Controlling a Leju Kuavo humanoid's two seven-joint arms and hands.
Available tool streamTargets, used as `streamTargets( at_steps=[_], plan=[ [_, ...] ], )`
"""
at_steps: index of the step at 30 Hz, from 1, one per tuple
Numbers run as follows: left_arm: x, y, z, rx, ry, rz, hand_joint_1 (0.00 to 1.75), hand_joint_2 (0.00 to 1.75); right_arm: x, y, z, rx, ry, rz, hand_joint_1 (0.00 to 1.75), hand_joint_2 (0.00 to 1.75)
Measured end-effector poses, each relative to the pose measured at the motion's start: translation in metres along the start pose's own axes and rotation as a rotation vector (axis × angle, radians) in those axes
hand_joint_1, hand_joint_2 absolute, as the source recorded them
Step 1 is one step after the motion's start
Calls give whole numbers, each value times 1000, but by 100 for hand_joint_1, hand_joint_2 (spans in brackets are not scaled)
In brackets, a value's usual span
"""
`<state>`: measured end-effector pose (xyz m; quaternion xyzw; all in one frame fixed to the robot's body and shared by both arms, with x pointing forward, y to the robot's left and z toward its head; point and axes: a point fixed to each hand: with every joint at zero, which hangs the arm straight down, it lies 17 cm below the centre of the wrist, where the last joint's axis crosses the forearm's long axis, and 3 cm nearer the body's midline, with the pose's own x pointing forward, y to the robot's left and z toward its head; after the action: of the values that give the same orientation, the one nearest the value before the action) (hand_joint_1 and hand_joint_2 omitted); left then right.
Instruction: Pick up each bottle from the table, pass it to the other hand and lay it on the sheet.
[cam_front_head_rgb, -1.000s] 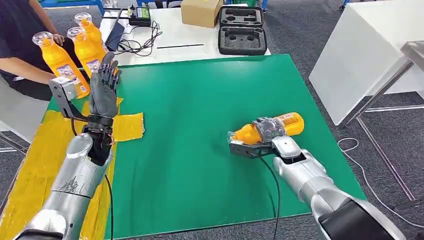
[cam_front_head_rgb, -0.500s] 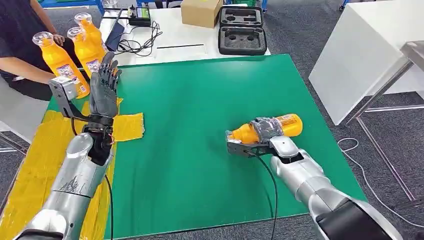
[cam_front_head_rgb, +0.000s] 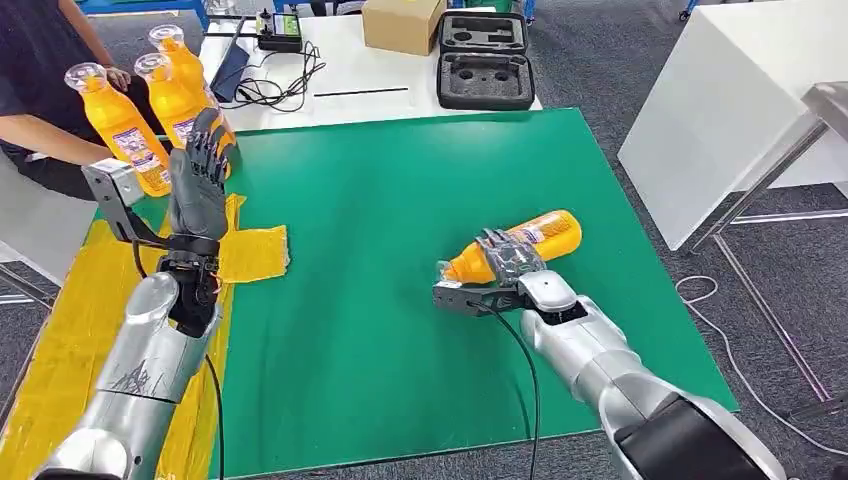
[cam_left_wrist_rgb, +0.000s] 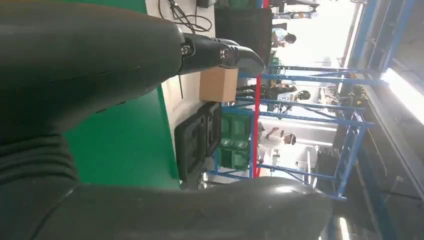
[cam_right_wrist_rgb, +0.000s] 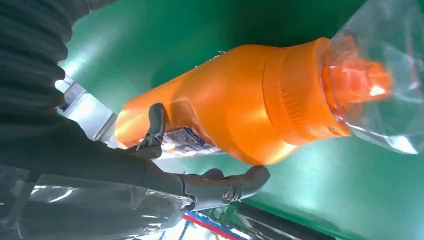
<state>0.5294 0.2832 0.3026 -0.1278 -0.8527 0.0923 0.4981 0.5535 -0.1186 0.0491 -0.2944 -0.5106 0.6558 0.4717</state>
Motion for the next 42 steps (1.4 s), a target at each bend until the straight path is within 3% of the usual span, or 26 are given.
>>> streamTargets(
  at_steps=[13, 17, 22, 26, 29, 34, 40, 41, 42],
  plan=[
    [1, 2, -1, 9, -2, -4, 0, 0, 5, -16, -3, -31, -23, -40, 0, 0],
    [2, 4, 0, 13, -2, -6, 0, 0, 19, -55, -8, -83, -86, -122, 0, 0],
    [-2, 14, 9, 16, 2, -24, 0, 0, 28, -137, -3, -152, -180, -273, 0, 0],
    [-7, 20, 18, 19, 10, -33, 0, 0, 2, -209, 14, -279, -188, -277, 0, 0],
    [-9, 26, 22, 25, 12, -43, 0, 0, -24, -236, 24, -342, -162, -253, 0, 0],
    [-5, 34, 23, 42, 2, -53, 0, 0, -70, -242, 33, -385, -78, -151, 0, 0],
    [1, 43, 26, 51, -7, -46, 0, 0, -127, -206, 38, -311, 21, -43, 0, 0],
    [2, 43, 25, 50, -9, -44, 0, 0, -133, -201, 39, -298, 28, -31, 0, 175],
    [3, 43, 25, 51, -10, -39, 0, 0, -137, -195, 39, -280, 28, -21, 0, 175]
  ],
)
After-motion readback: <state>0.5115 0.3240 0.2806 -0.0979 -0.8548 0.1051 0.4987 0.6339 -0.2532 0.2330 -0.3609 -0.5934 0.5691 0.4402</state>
